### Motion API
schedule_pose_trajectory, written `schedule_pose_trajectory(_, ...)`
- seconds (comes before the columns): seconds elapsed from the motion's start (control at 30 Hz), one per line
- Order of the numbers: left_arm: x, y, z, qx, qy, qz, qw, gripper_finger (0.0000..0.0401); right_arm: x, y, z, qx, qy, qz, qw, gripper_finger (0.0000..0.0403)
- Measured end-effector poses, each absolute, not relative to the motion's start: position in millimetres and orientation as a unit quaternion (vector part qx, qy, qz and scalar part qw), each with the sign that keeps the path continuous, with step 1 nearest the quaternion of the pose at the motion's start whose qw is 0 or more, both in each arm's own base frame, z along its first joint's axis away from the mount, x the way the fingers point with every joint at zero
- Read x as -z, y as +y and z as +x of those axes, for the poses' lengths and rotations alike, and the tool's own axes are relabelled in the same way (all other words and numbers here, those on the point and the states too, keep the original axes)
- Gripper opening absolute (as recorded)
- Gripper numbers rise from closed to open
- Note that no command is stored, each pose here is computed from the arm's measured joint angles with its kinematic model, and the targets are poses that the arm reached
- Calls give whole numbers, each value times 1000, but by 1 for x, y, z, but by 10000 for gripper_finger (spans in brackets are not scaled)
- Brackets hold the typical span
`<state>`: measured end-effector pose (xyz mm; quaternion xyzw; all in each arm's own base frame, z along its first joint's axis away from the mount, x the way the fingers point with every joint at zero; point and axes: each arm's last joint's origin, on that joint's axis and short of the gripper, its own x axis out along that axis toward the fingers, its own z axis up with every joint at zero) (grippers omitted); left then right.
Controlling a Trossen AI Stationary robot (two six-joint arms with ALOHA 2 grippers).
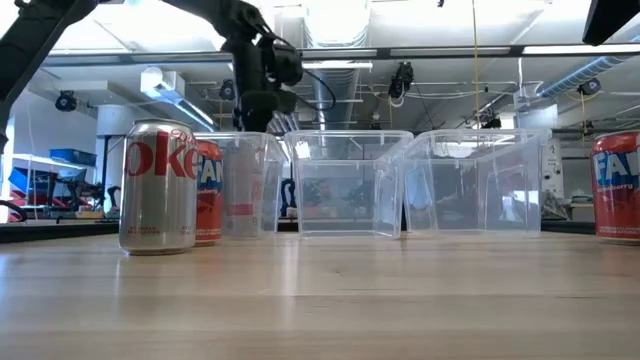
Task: Sort soda cans
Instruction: Put the pink-white soda can into the left transparent bin
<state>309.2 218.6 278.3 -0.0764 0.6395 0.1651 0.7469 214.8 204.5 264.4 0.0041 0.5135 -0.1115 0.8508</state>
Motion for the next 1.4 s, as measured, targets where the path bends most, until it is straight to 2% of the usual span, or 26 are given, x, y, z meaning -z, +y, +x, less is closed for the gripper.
schedule_pose_trajectory(0.37, -261, 228, 309, -179, 622, -74, 759, 230, -264, 204, 215, 112, 513, 5, 851, 239)
schedule_pose_trajectory(0.53, -261, 232, 306, -200, 613, -103, 757, 252, -264, 204, 215, 112, 513, 5, 851, 237)
schedule_pose_trajectory(0.73, -258, 236, 303, -216, 605, -143, 753, 243, -264, 205, 215, 113, 513, 8, 851, 247)
schedule_pose_trajectory(1.0, -255, 240, 302, -256, 584, -184, 748, 254, -265, 205, 215, 115, 511, 12, 852, 256)
schedule_pose_trajectory(1.4, -253, 241, 303, -272, 569, -197, 751, 251, -265, 206, 215, 112, 512, 14, 851, 240)
